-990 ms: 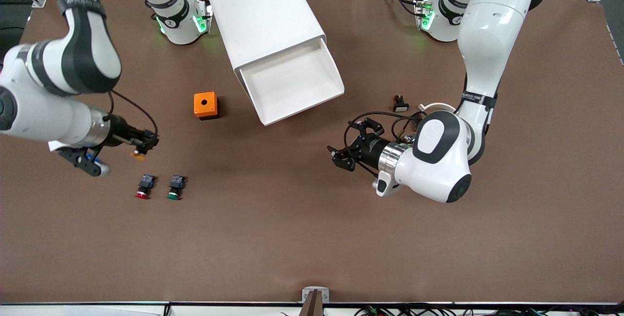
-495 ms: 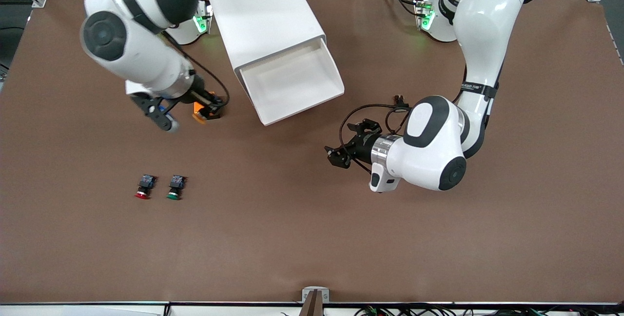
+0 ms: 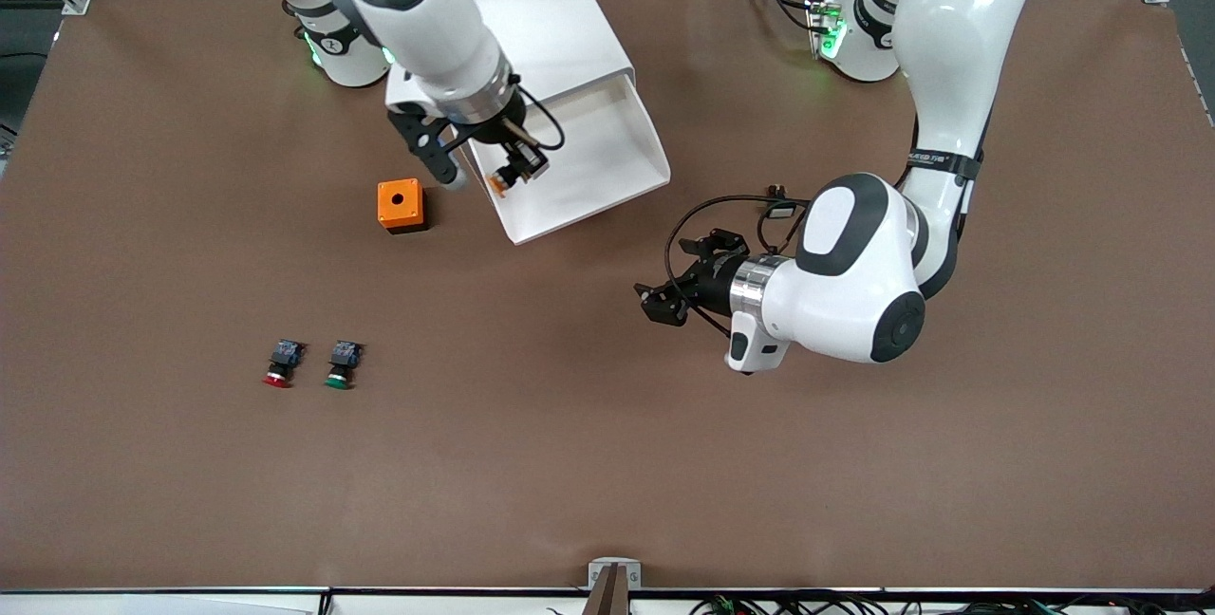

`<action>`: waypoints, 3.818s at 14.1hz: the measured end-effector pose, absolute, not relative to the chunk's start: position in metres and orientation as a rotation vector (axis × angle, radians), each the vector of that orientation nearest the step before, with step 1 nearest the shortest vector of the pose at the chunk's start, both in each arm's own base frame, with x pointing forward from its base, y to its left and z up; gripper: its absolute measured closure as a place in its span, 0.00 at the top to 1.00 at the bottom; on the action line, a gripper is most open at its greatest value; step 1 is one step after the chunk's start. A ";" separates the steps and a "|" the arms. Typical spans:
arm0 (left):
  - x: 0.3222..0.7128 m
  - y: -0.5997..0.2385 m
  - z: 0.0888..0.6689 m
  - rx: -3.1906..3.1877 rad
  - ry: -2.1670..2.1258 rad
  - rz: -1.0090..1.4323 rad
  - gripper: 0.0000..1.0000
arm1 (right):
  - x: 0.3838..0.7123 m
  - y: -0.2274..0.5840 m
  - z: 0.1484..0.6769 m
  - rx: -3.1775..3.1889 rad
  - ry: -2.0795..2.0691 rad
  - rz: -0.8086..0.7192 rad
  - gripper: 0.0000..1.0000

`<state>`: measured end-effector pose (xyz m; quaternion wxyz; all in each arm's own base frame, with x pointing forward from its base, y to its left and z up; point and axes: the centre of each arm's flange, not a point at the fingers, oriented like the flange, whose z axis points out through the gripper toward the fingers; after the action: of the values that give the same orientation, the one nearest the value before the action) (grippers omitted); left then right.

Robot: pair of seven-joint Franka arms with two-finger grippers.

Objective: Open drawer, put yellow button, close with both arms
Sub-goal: 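Carry the yellow button into the open drawer and release it, then withdraw the right gripper while the left gripper pushes the drawer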

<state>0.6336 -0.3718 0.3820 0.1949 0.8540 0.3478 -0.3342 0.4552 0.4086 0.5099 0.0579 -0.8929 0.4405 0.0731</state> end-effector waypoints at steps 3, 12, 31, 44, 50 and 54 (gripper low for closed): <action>0.633 -0.372 0.381 2.401 0.944 -0.929 1.00 | 0.441 0.431 0.497 -2.692 1.382 0.228 0.41; 0.619 -0.389 0.398 2.557 0.825 -0.793 0.99 | 0.419 0.459 0.434 -2.718 1.475 0.210 0.41; 0.570 -0.451 0.368 2.985 0.743 -0.247 1.00 | 0.462 0.428 0.478 -2.899 1.097 0.190 1.00; 0.497 -0.517 0.373 2.998 0.637 -0.238 1.00 | 0.576 0.012 0.566 -3.102 0.058 0.348 1.00; 0.474 -0.537 0.371 3.000 0.687 -0.249 1.00 | 0.577 -0.025 0.581 -3.166 -0.033 0.319 1.00; 0.443 -0.557 0.366 3.032 0.724 -0.284 1.00 | 0.578 -0.053 0.573 -3.164 0.033 0.345 1.00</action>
<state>0.4435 -0.5567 0.3663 0.0059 0.9686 0.2314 -0.0908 0.5779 -0.0532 0.5726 -0.0207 -0.9938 0.0105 0.1084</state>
